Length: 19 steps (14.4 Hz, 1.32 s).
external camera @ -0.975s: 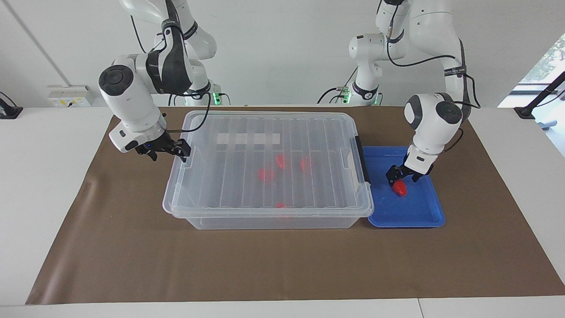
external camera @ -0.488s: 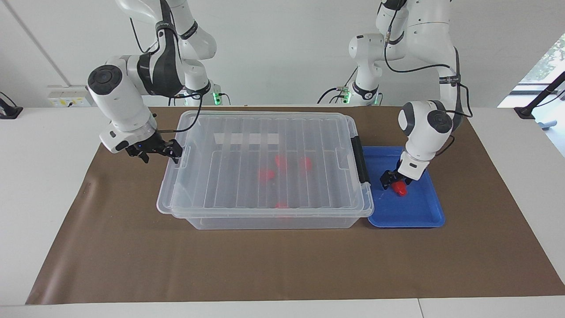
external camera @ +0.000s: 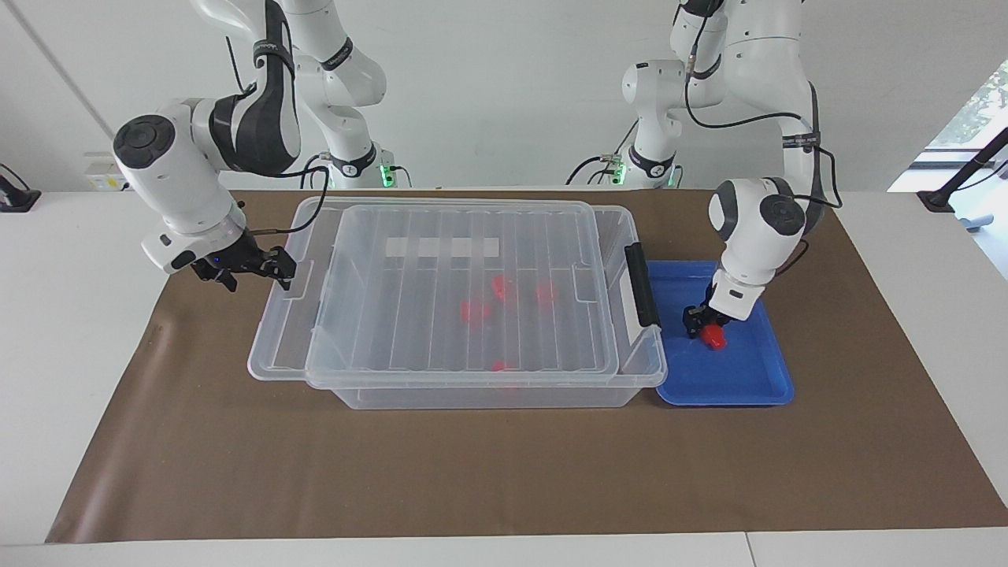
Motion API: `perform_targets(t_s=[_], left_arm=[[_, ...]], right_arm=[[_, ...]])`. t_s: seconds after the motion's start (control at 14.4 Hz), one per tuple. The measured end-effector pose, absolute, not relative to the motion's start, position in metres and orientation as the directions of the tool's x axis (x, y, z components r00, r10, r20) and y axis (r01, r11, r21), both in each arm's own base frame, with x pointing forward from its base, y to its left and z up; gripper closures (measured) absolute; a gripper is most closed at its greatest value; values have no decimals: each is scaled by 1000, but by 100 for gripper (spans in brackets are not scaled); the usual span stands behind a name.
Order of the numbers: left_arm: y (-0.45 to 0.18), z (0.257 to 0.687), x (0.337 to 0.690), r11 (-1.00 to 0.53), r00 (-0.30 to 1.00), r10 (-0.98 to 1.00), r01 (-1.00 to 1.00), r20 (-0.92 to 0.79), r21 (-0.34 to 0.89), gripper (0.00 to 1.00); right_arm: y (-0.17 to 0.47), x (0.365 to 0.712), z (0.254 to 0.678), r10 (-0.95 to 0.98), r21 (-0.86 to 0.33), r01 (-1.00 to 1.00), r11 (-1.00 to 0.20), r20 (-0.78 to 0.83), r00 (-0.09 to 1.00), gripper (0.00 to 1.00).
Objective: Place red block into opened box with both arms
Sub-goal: 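Slide the lid away from the tray while the left gripper reaches the block, then grasp the red block on the blue tray with the left gripper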
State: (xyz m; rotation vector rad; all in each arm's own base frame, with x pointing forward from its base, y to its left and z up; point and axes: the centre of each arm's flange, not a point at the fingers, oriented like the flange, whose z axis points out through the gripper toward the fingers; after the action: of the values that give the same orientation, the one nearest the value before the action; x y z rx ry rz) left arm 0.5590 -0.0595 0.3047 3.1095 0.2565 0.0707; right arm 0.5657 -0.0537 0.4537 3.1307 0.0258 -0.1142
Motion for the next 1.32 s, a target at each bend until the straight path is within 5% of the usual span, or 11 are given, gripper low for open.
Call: perform_targets(t_s=[0.07,0.42,1.05,1.32], left_arm=[[-58,307,560,-986,985,167,165,48,25,66],[-58,336,560,-986,984,167,166,64,29,66],[-97,481,560,-996,993,83,81,81,32,66],[-152,508,548,-999,996,-17,-19,86,32,66]], right_arm=[[-60,565,454,22,8,23,-1000,-73,997,0],[-86,562,455,56,5,56,-998,-70,996,0],[-126,556,459,111,5,111,-994,-58,992,0],[-144,553,460,132,6,132,-991,-54,990,0]])
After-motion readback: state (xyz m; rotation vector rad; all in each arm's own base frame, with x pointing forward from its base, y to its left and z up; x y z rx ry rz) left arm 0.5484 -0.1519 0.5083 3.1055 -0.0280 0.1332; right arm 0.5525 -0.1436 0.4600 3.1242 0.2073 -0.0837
